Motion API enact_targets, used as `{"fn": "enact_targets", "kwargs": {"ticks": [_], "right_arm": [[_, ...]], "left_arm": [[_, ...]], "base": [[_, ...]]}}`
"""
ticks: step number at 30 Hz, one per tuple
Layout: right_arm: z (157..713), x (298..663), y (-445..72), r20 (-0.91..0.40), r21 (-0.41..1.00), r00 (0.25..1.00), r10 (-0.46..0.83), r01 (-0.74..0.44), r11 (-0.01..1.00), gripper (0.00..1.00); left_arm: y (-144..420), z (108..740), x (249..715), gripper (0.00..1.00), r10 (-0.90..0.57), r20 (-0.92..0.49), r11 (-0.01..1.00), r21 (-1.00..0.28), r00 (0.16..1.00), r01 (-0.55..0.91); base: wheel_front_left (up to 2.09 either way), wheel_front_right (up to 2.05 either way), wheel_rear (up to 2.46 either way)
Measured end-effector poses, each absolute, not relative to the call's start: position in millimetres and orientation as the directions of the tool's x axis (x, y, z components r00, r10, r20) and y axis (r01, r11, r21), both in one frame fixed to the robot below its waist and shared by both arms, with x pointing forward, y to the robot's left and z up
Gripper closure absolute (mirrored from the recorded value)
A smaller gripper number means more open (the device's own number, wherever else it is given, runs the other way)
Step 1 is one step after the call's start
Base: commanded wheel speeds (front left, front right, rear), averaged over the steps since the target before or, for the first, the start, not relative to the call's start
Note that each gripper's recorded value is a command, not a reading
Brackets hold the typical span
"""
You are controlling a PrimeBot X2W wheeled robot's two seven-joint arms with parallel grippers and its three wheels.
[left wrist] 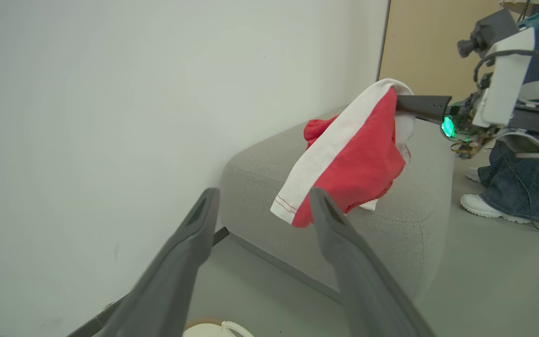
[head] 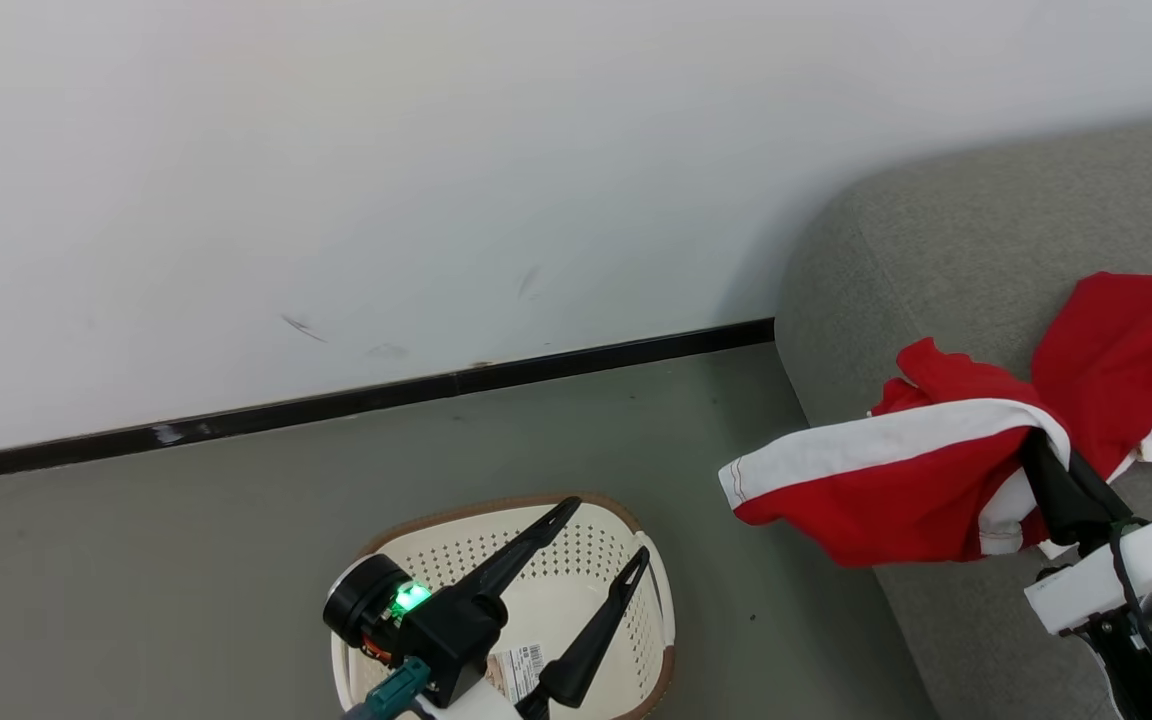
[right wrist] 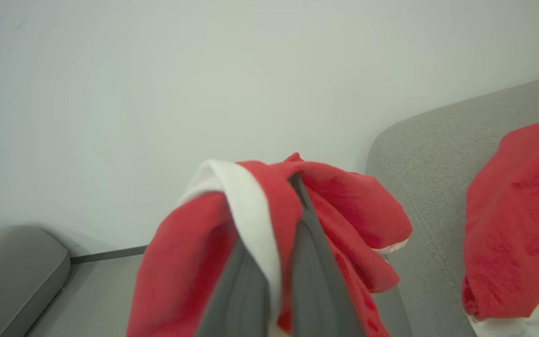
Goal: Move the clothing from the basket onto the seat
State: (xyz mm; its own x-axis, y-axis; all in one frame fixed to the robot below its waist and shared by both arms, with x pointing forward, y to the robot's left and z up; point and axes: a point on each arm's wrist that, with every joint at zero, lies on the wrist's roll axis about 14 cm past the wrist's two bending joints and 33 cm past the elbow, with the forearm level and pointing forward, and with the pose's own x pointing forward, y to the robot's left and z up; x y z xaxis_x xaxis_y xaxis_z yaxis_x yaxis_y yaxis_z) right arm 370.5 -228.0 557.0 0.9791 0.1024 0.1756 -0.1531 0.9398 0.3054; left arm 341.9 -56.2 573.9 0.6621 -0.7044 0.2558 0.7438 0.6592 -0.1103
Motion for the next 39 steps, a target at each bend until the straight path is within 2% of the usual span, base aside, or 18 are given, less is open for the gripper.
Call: {"fn": "enact_targets", "kwargs": {"ticks": [9,18,22,27,35,39], "right_arm": [[549,341,-252,0.166,0.305,0.986,0.005,-0.056,0.951,1.0],[549,333,-264,0.163,0.292,0.986,-0.036,-0.014,0.956,1.0],[594,354,-292,0.283,0.257,0.955,-0.094,0.019,0.966,1.0],[626,373,-306,0.358,0.237,0.926,-0.117,0.032,0.971,1.0],[650,402,-339,0.361,0.202,0.917,-0.169,0.1,0.974,1.0],[651,416,-352,0.324,0.136,0.929,-0.176,0.138,0.981,1.0]], "left_arm": [[-82,568,335,0.0,-0.76,0.242,0.593,-0.122,0.604,0.796],[-92,562,337,0.0,-0.778,0.238,0.566,-0.138,0.582,0.813],[-91,557,348,0.0,-0.764,0.229,0.583,-0.158,0.604,0.797],[-89,553,356,0.0,-0.754,0.225,0.593,-0.171,0.617,0.787],[-84,547,368,0.0,-0.739,0.225,0.609,-0.18,0.635,0.772],[-81,544,374,0.0,-0.73,0.222,0.617,-0.193,0.647,0.763]], "base": [[0.0,0.0,0.0],[0.0,0.0,0.0],[0.0,0.0,0.0],[0.0,0.0,0.0],[0.0,0.0,0.0],[0.0,0.0,0.0]]}}
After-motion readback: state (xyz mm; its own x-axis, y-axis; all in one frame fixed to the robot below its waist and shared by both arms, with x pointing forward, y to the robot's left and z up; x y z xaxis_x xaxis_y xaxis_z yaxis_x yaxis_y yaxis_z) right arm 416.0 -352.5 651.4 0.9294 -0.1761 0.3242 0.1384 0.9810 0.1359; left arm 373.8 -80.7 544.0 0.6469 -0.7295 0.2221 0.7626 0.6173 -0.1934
